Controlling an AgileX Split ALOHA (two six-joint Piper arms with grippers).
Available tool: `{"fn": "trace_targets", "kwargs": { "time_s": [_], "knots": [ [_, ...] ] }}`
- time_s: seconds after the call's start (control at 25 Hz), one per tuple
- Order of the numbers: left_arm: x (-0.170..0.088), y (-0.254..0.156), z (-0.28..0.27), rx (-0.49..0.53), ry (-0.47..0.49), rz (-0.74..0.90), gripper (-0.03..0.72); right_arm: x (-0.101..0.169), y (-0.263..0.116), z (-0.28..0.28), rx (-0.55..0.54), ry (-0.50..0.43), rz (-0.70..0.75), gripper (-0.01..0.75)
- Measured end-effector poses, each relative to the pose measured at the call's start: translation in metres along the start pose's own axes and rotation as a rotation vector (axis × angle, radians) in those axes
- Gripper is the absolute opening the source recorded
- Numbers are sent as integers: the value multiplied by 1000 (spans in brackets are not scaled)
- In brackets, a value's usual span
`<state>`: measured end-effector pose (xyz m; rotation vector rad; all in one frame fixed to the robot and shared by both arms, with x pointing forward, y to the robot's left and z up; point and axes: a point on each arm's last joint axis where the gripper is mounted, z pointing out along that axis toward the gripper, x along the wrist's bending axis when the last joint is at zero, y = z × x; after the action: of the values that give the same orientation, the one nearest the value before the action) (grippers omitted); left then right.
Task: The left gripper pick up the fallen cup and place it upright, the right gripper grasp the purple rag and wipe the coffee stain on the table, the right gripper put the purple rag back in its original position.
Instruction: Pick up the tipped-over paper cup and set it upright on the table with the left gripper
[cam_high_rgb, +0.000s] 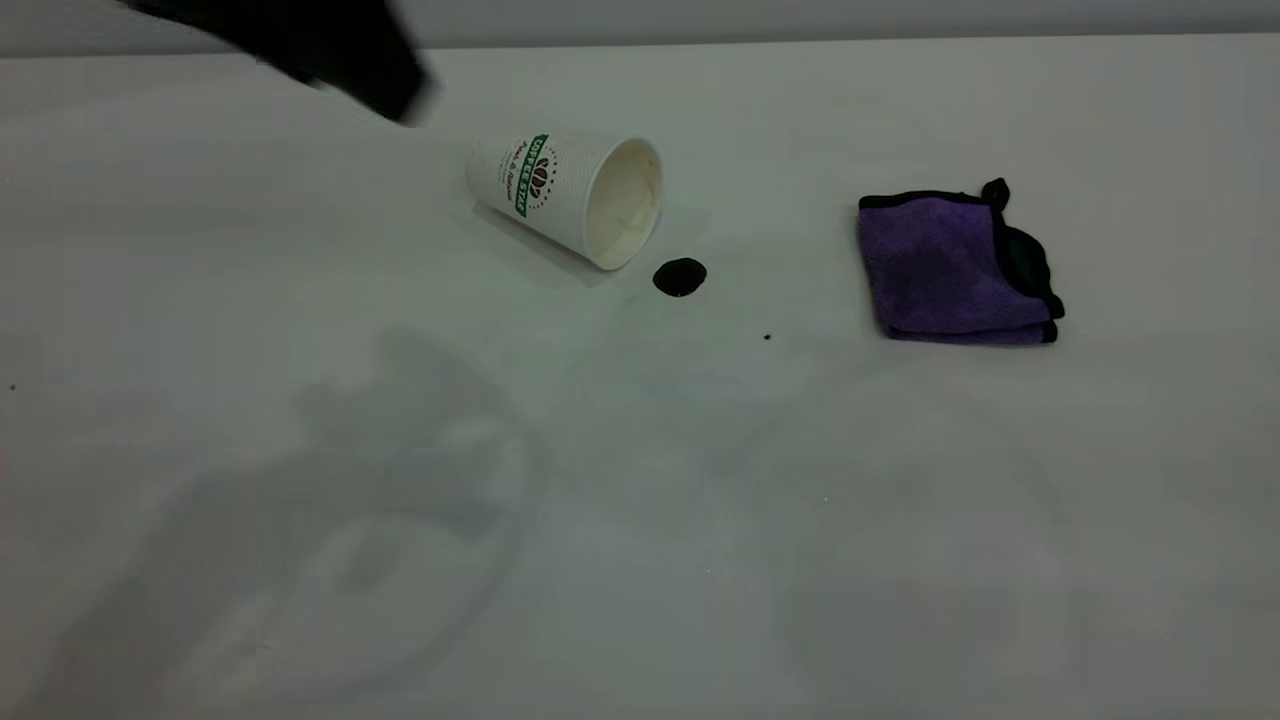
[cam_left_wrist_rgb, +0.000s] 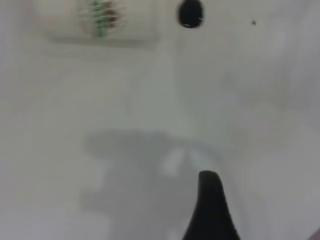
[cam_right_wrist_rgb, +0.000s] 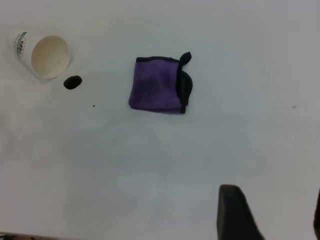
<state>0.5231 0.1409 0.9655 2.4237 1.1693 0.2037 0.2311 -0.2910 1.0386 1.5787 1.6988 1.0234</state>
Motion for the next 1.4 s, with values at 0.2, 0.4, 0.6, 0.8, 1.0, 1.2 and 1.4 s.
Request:
{"fn": "trace_targets", "kwargs": {
  "time_s": [0.2,0.4,0.6,0.8,1.0,1.2,1.4],
  "knots": [
    [-13,46,37,84,28,4,586,0,0,0,0,0,0,419],
    [-9,80,63,172,200,-2,586,0,0,0,0,0,0,419],
    [-5,93,98,118,397,-17,586,0,0,0,0,0,0,419],
    [-8,90,139,42,447,11,586,0,0,0,0,0,0,419],
    [-4,84,165,34,497,27,586,0,0,0,0,0,0,419],
    [-1,80,177,16,529,30,586,0,0,0,0,0,0,419],
    [1,75,187,12,548,33,586,0,0,0,0,0,0,419]
  ]
}}
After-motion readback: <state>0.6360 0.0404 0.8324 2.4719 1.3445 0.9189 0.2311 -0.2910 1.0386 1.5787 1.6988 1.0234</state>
